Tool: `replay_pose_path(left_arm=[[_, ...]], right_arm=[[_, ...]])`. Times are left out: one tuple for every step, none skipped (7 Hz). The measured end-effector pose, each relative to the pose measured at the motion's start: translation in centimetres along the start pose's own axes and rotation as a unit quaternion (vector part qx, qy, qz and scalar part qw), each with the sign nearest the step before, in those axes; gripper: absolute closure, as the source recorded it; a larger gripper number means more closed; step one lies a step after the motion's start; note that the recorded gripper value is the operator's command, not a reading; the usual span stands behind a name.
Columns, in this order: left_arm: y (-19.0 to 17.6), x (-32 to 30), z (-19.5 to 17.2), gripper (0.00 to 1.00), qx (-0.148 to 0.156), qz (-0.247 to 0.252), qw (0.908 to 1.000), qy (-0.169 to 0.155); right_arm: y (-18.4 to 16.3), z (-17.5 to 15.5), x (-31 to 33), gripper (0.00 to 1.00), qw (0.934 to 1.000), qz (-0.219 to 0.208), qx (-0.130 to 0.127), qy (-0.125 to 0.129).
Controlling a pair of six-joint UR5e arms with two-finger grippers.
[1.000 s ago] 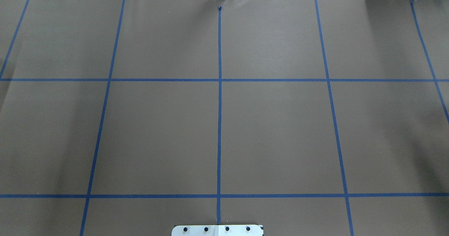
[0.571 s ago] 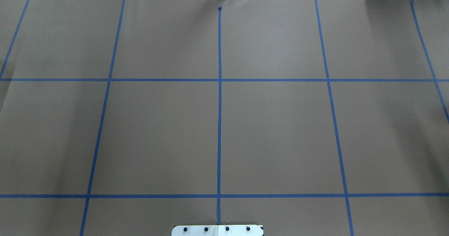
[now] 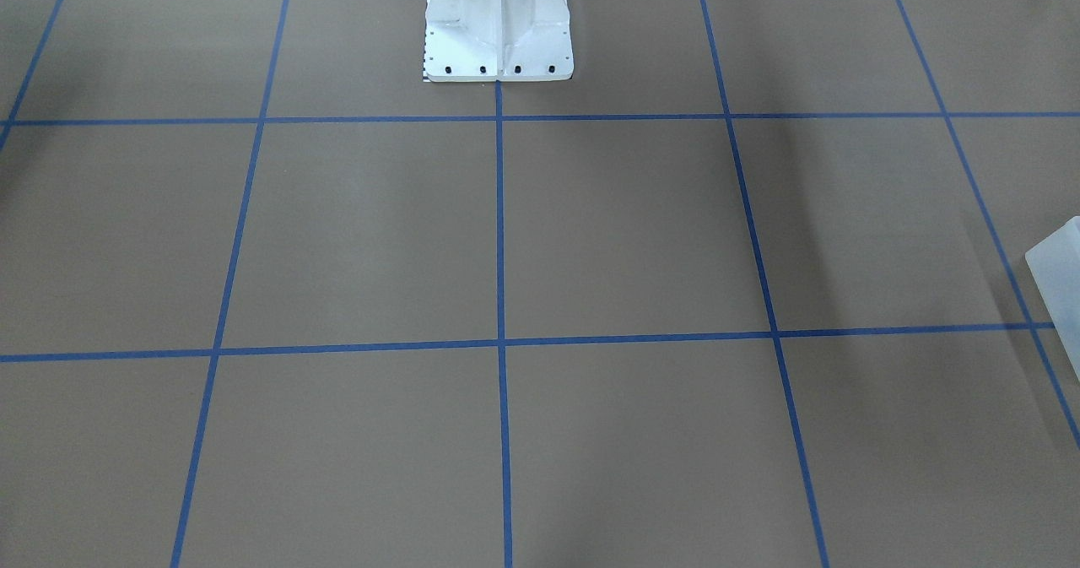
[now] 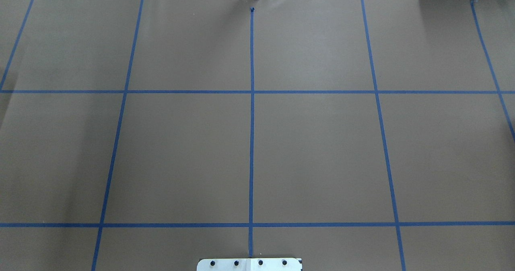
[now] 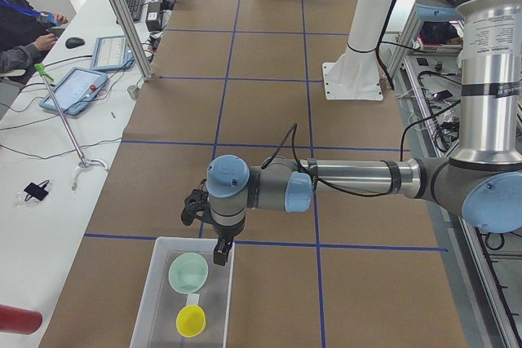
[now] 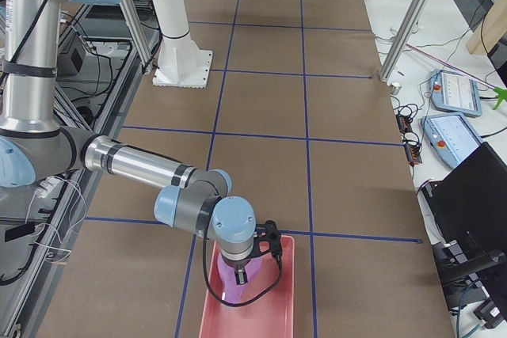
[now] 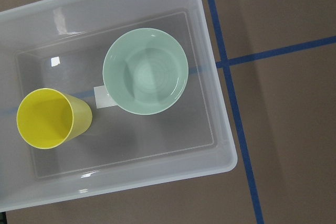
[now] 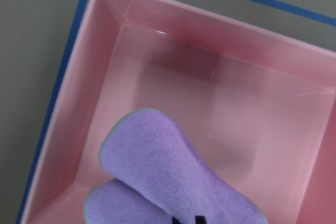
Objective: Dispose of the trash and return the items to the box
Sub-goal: 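Carry the purple cloth with the right gripper and drop it into the pink bin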
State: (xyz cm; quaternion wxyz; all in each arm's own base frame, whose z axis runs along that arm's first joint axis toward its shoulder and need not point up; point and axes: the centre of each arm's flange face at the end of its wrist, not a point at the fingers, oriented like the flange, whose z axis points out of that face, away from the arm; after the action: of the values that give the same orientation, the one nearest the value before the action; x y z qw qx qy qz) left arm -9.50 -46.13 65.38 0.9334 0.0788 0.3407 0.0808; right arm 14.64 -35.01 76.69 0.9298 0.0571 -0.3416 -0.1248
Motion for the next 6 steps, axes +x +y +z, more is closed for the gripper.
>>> replay_pose_path(left_arm=[[0.0,0.0,0.0,0.02,0.0,0.0,1.0,0.0],[0.0,0.0,0.0,0.02,0.0,0.0,1.0,0.0],[0.0,0.0,0.0,0.02,0.0,0.0,1.0,0.0],[0.1,0.0,0.1,0.02,-0.001,-0.001,1.0,0.0],[0.3,-0.1,0.2,0.02,-0.002,-0.001,1.0,0.001],[0.6,-0.1,0.3,0.02,-0.002,-0.002,1.0,0.001]], right_arm=[[1.0,1.4,0.7,0.0,0.9998,-0.005,0.018,0.007],[0.1,1.0,0.7,0.0,0.9992,0.003,0.039,0.011],[-2.1,-0.4,0.5,0.0,0.998,0.023,0.058,0.013],[-5.7,-2.2,-0.1,0.0,0.9961,0.051,0.072,0.007],[-10.7,-4.0,-1.8,0.0,0.9946,0.071,0.075,-0.007],[-15.7,-5.1,-4.7,0.0,0.9939,0.083,0.07,-0.016]])
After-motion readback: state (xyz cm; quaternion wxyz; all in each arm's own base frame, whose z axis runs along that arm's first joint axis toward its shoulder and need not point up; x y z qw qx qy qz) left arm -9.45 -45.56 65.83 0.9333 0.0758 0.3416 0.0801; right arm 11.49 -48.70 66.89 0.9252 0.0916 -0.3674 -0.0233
